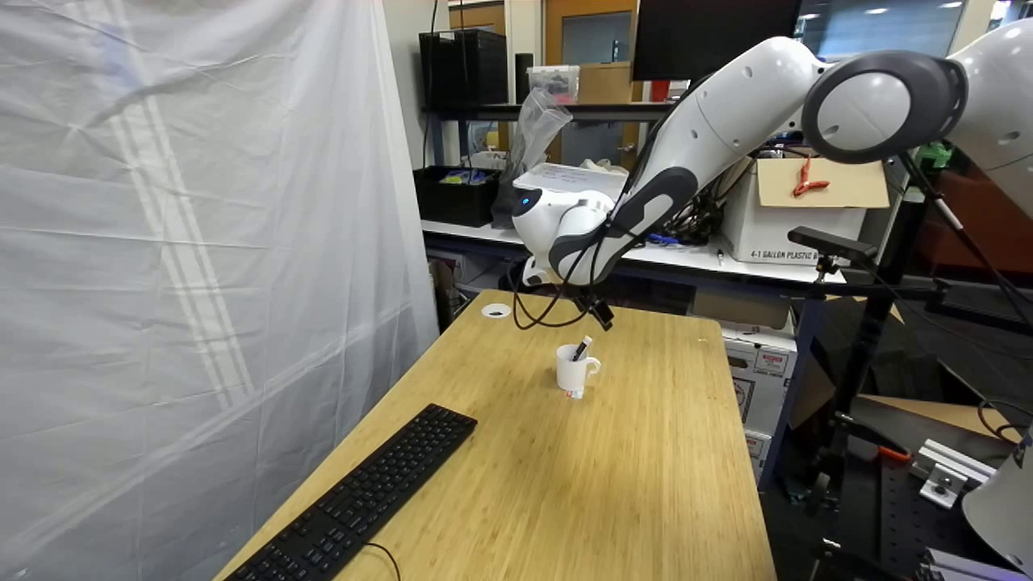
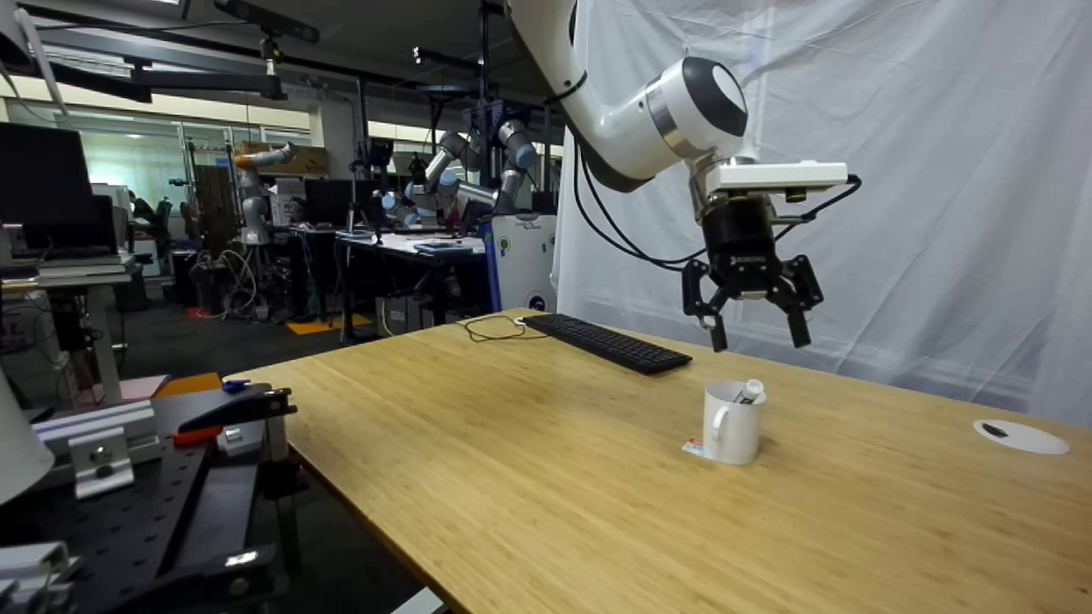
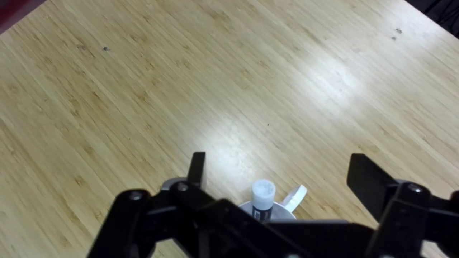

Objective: Put the marker on the table

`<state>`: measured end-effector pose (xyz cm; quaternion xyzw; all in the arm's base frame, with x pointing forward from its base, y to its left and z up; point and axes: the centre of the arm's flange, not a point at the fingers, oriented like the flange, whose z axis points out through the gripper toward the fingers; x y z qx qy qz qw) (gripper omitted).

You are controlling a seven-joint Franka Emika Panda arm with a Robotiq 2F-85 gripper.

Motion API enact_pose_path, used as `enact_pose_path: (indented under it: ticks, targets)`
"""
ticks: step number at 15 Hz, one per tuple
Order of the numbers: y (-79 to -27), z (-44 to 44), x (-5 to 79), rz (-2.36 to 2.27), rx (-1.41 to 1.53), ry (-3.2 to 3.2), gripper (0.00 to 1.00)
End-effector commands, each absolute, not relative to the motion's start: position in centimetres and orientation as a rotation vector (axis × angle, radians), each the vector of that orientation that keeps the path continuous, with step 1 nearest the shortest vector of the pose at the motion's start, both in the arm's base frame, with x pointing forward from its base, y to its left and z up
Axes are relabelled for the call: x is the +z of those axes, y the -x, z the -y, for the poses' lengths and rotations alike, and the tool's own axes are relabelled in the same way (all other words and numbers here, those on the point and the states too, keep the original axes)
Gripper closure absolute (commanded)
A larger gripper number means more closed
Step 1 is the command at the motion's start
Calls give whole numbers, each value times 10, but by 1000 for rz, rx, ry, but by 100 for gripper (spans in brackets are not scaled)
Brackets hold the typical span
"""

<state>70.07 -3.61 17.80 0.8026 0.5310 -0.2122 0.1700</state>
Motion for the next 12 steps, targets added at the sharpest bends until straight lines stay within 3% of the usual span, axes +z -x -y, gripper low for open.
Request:
enact_pose_path:
  ticks: [1, 12]
  targets:
    - [-722, 34, 168, -1490, -639, -2262, 0]
    - [-730, 14, 128, -1526, -700, -2230, 0]
